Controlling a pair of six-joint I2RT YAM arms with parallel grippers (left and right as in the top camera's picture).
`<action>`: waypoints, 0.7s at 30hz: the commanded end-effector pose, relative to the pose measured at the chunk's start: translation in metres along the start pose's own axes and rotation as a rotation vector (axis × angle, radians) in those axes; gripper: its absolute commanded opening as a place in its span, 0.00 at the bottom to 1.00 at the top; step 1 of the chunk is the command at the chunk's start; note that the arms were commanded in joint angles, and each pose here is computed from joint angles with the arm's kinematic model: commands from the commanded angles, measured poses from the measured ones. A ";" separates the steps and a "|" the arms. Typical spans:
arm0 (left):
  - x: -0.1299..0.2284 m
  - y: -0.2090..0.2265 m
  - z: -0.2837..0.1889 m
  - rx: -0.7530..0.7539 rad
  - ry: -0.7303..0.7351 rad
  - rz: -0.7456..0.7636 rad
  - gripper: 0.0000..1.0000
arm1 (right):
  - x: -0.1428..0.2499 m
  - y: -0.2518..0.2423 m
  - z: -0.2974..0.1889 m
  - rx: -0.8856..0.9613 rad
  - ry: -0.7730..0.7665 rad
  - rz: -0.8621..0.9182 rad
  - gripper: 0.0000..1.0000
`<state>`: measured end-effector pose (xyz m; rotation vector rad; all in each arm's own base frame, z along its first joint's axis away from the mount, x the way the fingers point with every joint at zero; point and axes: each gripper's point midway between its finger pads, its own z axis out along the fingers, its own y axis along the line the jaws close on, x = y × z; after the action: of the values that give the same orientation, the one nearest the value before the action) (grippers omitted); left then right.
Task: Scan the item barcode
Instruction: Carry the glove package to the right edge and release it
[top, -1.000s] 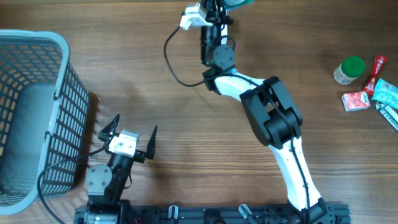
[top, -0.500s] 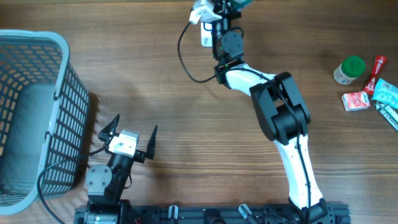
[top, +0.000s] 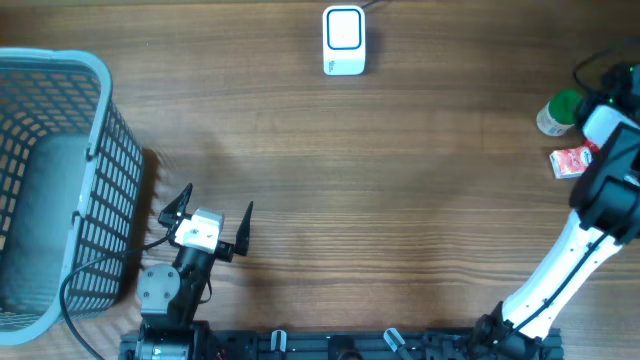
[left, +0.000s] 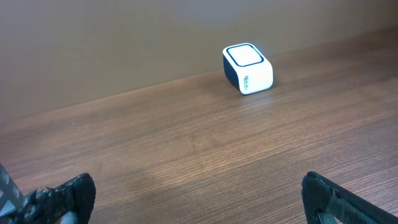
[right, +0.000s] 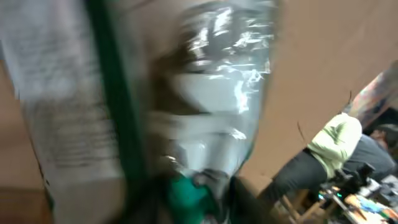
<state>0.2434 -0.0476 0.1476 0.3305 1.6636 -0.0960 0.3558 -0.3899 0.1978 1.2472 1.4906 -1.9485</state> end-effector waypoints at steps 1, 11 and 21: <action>0.001 -0.003 0.000 0.016 -0.002 -0.006 1.00 | 0.000 -0.004 -0.016 -0.011 0.011 0.156 0.63; 0.001 -0.003 0.000 0.016 -0.002 -0.006 1.00 | -0.116 -0.127 -0.075 -0.126 -0.040 0.656 0.89; 0.001 -0.003 0.000 0.016 -0.002 -0.006 1.00 | -0.251 -0.309 -0.331 -0.905 -0.846 0.372 1.00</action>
<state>0.2434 -0.0475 0.1476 0.3302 1.6636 -0.0957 0.3850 -0.0862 0.5244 0.7286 1.2061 -1.0466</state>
